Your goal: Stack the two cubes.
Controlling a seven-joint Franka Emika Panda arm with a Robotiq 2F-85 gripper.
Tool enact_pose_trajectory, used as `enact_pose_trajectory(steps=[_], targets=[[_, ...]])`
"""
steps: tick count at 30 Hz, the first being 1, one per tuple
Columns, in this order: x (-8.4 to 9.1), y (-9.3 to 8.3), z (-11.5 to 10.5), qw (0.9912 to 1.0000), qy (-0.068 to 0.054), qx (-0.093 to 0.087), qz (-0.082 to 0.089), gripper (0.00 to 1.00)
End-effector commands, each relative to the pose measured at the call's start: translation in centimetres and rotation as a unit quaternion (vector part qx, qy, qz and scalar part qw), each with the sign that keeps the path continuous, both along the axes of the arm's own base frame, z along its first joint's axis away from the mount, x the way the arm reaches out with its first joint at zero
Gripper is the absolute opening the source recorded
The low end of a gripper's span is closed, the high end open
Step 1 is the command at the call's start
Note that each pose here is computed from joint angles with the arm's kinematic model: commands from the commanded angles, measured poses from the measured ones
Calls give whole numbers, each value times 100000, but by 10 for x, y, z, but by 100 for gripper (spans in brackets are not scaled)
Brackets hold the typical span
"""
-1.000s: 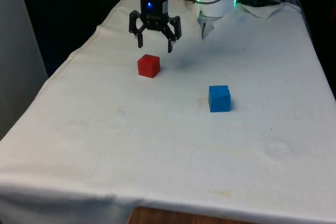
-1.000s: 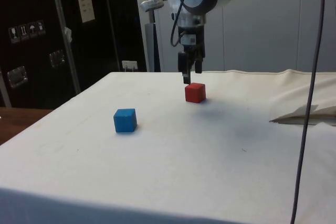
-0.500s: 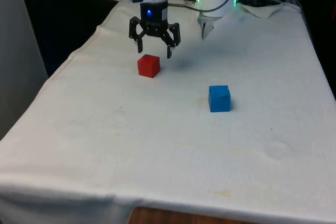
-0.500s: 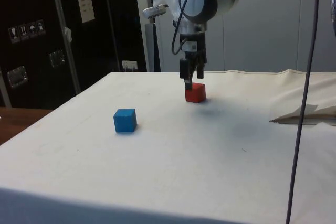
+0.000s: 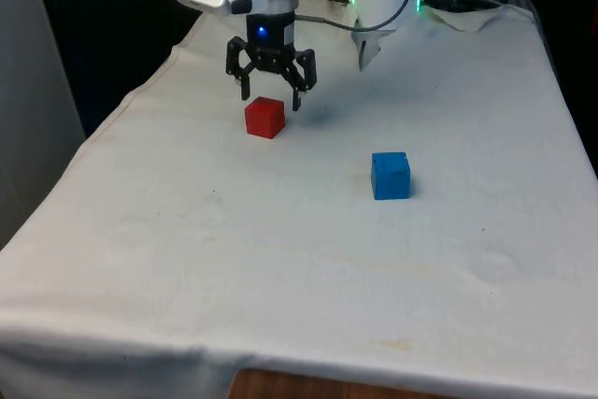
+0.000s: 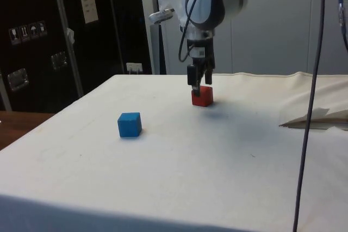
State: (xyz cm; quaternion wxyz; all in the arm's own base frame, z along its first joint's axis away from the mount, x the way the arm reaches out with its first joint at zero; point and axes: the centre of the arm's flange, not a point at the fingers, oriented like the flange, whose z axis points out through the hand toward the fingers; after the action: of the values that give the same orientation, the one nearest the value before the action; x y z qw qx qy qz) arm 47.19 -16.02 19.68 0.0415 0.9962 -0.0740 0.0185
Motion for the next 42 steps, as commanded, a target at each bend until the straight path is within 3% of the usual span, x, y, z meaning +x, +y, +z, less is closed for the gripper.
enact_pose_trajectory(steps=[1,4,5,6,12,13,14,21,22,23,25,29,30,31,38,39,42], targets=[[2,2,0,99996,-687,549,109,100],[3,2,-2,99997,-680,455,91,100],[2,0,-2,100000,-21,-170,95,100],[3,2,-2,99997,-680,449,101,100],[2,-1,-8,99996,-476,706,-175,100],[1,-3,-10,99999,308,-23,-332,100],[2,-2,-9,99996,-461,761,-191,100],[2,-9,-12,99983,-872,1567,-461,100],[0,-10,-14,99993,9,984,-625,100],[2,-9,-12,99981,-889,1689,-477,100],[2,-11,-12,99971,-1148,2032,-660,100],[1,-11,-14,99964,-1178,2305,-665,100],[-1,-12,-16,99980,-317,1846,-721,100],[1,-11,-15,99966,-999,2306,-709,100],[1,-12,-17,99973,-602,2106,-758,100],[-1,-12,-18,99981,-115,1817,-718,100],[1,-13,-18,99976,-436,2019,-740,100]])
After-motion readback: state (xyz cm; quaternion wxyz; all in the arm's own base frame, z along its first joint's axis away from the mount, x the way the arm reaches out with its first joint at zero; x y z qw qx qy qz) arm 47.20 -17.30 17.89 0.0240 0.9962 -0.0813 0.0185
